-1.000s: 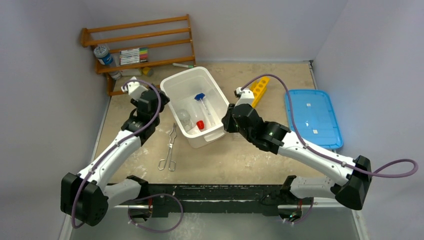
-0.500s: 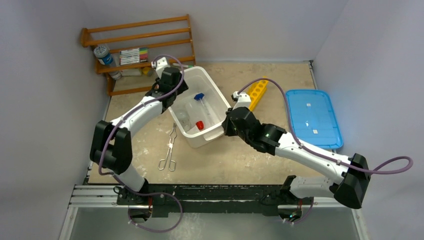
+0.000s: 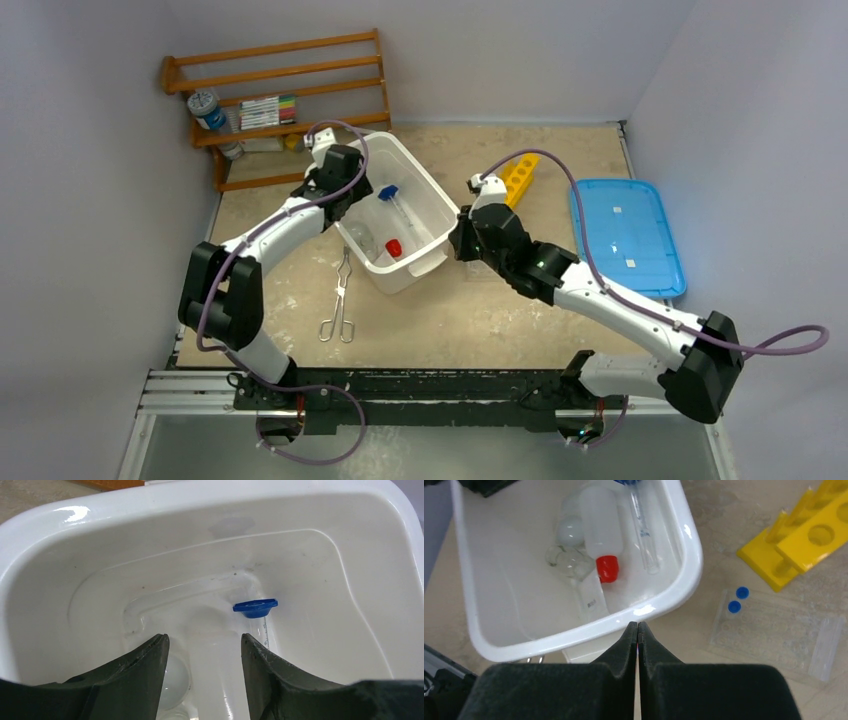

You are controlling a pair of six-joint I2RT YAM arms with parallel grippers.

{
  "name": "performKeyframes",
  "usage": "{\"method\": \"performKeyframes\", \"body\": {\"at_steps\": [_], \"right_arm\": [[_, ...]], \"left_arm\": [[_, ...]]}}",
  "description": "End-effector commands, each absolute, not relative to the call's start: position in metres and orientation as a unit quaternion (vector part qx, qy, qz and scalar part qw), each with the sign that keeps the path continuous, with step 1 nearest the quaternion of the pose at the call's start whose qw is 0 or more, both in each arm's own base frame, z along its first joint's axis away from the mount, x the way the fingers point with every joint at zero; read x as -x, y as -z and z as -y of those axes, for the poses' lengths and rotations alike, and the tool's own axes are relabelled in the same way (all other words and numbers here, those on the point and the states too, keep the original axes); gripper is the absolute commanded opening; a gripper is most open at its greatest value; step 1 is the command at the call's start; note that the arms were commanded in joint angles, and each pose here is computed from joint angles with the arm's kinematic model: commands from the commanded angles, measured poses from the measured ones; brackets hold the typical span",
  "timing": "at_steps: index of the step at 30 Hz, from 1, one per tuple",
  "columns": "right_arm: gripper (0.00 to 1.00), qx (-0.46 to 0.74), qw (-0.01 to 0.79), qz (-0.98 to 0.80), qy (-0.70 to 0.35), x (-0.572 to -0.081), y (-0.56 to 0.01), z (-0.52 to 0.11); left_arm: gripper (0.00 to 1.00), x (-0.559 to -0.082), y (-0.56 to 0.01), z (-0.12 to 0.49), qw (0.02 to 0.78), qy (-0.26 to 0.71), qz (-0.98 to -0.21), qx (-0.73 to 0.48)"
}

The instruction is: Organize the chemistry lab equipment

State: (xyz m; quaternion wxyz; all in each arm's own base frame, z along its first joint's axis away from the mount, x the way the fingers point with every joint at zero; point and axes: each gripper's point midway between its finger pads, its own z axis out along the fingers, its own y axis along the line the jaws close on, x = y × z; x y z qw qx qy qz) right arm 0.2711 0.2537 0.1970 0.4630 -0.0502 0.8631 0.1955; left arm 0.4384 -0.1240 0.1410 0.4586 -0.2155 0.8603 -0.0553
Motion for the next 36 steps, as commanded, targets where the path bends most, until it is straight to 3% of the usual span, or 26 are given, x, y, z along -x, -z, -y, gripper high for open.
{"method": "performKeyframes", "body": {"at_steps": [1, 23, 36], "right_arm": [[0.00, 0.101, 0.523, -0.805, -0.260, -0.276, -0.259, -0.278], [0.00, 0.117, 0.481, -0.817, -0.297, -0.241, -0.224, -0.314], [0.00, 0.099, 0.458, -0.855, -0.224, -0.244, -0.172, -0.297]], "left_arm": [[0.54, -0.443, -0.163, 0.120, 0.484, 0.062, -0.843, 0.227], [0.55, -0.443, -0.160, 0.122, 0.485, 0.072, -0.840, 0.230], [0.55, -0.438, -0.159, 0.117, 0.485, 0.061, -0.843, 0.224]]}}
